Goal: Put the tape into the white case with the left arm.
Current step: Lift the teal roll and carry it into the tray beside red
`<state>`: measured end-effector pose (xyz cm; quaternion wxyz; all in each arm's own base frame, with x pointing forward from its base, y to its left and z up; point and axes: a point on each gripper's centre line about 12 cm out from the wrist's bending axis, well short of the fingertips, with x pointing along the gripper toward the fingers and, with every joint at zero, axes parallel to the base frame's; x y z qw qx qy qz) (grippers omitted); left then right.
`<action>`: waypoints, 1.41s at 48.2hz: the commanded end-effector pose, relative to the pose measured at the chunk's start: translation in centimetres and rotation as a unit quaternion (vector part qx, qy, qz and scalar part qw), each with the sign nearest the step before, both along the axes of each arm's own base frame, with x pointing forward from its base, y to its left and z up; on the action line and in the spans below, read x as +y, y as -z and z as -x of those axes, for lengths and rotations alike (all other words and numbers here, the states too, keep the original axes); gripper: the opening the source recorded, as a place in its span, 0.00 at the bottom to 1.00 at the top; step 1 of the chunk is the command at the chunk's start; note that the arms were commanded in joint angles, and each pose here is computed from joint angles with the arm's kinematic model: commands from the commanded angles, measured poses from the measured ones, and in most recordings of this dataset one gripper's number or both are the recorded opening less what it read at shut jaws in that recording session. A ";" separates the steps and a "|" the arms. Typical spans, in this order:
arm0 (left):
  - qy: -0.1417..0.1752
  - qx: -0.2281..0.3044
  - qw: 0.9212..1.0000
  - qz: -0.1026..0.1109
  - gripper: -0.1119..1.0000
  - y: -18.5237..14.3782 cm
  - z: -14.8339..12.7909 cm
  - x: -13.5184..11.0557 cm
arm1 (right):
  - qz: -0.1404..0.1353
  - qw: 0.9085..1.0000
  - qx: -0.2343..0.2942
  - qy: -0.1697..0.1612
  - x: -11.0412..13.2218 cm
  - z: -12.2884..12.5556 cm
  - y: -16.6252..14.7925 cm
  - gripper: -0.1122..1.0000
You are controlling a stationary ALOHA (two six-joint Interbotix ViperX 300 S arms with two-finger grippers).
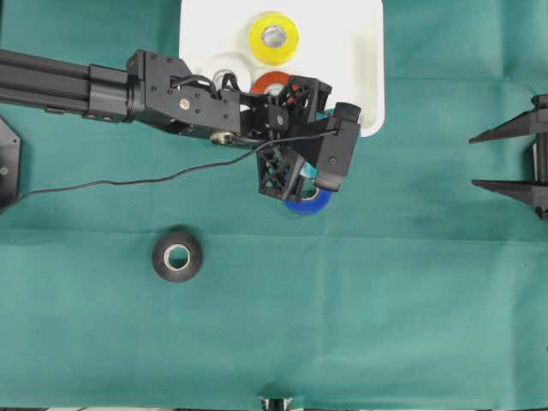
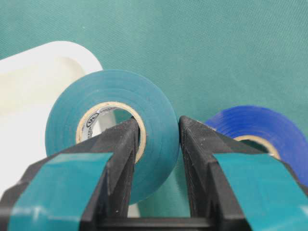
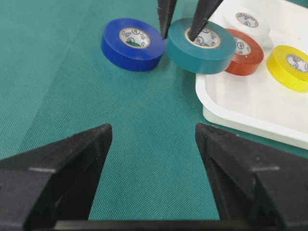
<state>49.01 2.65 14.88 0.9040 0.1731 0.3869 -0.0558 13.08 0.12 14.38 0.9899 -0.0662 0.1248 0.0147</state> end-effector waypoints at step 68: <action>-0.054 -0.050 0.997 -0.011 0.61 -2.3 0.1 5.8 | 0.001 1.000 -0.005 0.000 0.0 -0.2 -0.3 0.97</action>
